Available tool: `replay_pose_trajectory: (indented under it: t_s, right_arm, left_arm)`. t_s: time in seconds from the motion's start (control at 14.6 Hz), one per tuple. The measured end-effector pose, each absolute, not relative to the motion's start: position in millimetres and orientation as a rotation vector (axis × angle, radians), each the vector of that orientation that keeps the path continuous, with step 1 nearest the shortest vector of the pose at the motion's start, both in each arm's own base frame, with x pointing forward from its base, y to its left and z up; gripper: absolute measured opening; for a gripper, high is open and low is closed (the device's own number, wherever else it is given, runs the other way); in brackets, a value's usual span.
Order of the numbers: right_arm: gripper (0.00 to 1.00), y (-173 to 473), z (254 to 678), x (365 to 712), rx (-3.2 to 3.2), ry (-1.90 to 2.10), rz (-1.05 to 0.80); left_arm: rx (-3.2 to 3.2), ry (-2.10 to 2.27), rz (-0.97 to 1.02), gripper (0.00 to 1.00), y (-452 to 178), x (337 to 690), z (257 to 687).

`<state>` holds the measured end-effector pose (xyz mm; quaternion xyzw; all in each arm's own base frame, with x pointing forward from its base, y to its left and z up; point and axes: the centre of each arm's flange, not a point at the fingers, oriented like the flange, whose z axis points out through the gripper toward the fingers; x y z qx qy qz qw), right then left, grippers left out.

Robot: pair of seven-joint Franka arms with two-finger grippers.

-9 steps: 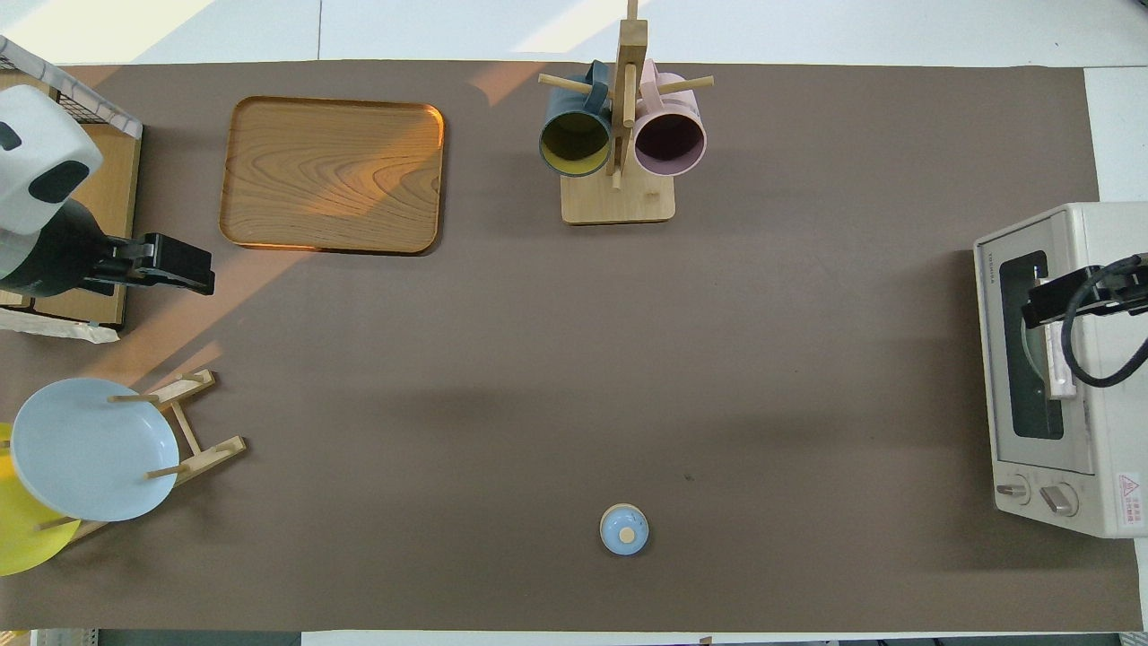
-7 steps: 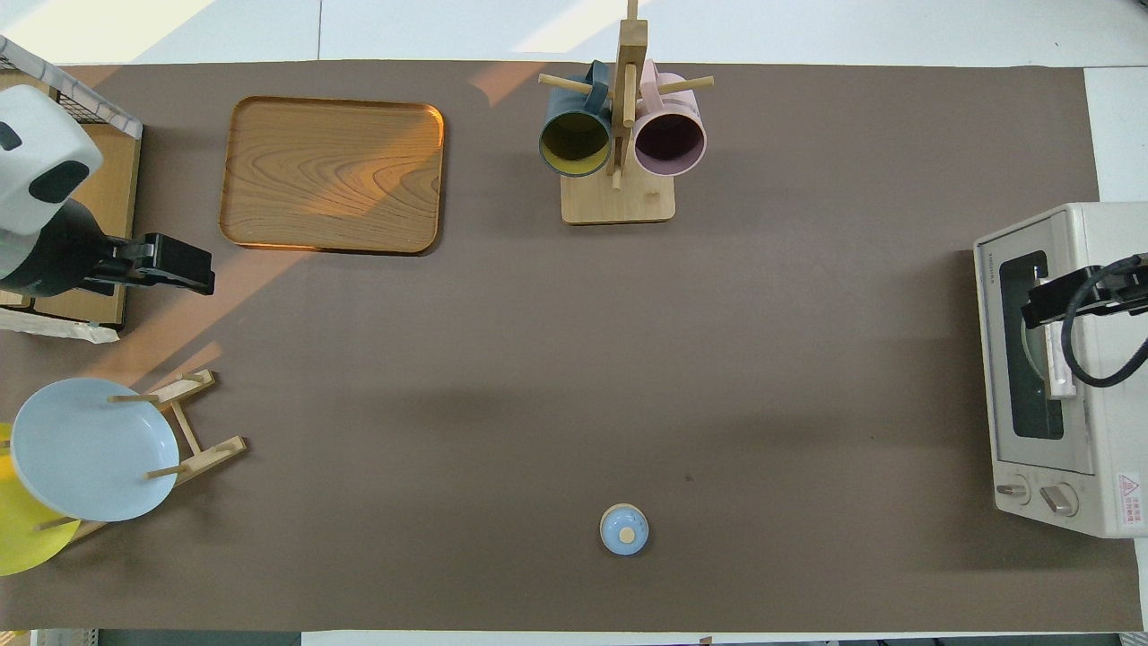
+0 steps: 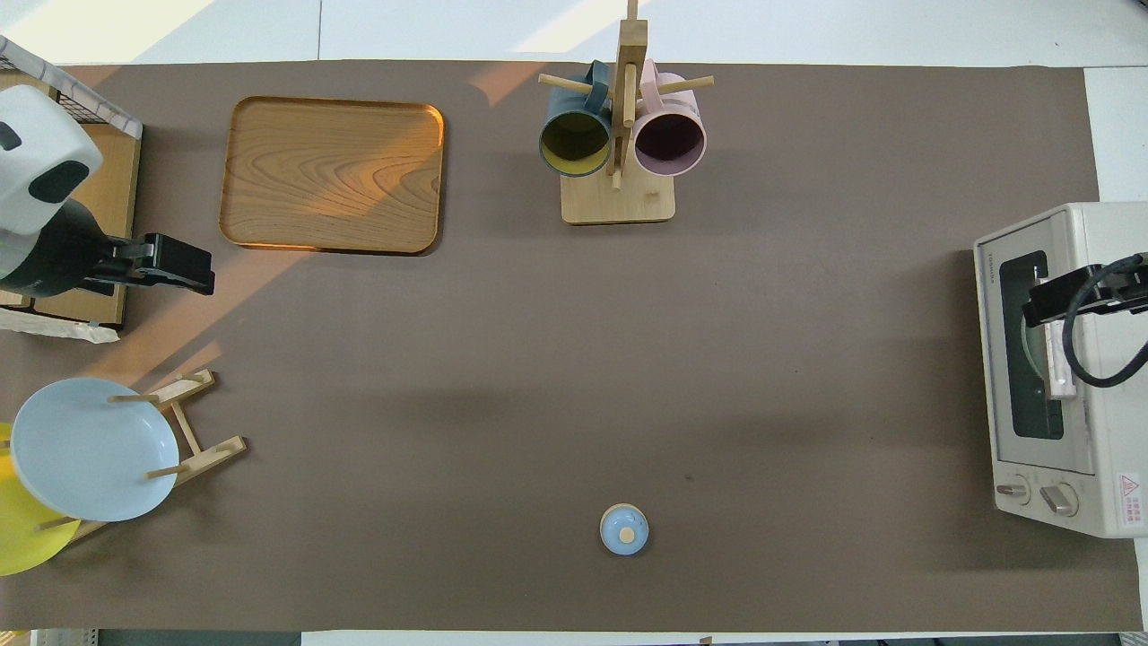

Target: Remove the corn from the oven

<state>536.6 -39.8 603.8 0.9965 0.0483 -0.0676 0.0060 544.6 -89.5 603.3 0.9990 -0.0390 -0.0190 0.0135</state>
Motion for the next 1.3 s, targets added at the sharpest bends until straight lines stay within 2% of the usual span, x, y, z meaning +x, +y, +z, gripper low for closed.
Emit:
replay_pose_trajectory:
  t_s: [0.21, 0.27, 0.34, 0.41, 0.62, 0.82, 0.89, 1.3]
  right_arm:
    - [1.00, -41.0, 601.1, 537.4, 3.119, 0.148, -0.202]
    - [0.93, -41.1, 597.6, 539.0, 3.118, 0.149, -0.179]
    - [0.85, -41.1, 592.0, 539.4, 3.118, 0.150, -0.167]
    - [0.68, -41.0, 584.5, 538.4, 3.117, 0.151, -0.166]
    - [0.35, -42.1, 555.5, 533.5, 3.103, 0.160, -0.094]
    - [0.06, -46.7, 518.1, 528.2, 3.031, 0.193, -0.073]
    - [0.01, -49.2, 507.2, 527.5, 3.022, 0.195, -0.091]
    - [0.01, -76.7, 482.2, 529.5, 2.927, 0.194, -0.172]
  left_arm:
    - [3.112, -0.122, -0.059, 1.00, -89.5, 544.6, 603.3]
    - [3.112, -0.122, -0.059, 1.00, -89.5, 544.6, 603.3]
    - [3.112, -0.122, -0.059, 1.00, -89.5, 544.6, 603.3]
    - [3.112, -0.122, -0.059, 1.00, -89.5, 544.6, 603.3]
    - [3.112, -0.122, -0.059, 1.00, -89.5, 544.6, 603.3]
    - [3.112, -0.122, -0.059, 1.00, -89.5, 544.6, 603.3]
    - [3.112, -0.122, -0.059, 1.00, -89.5, 544.6, 603.3]
    - [3.112, -0.122, -0.059, 1.00, -89.5, 544.6, 603.3]
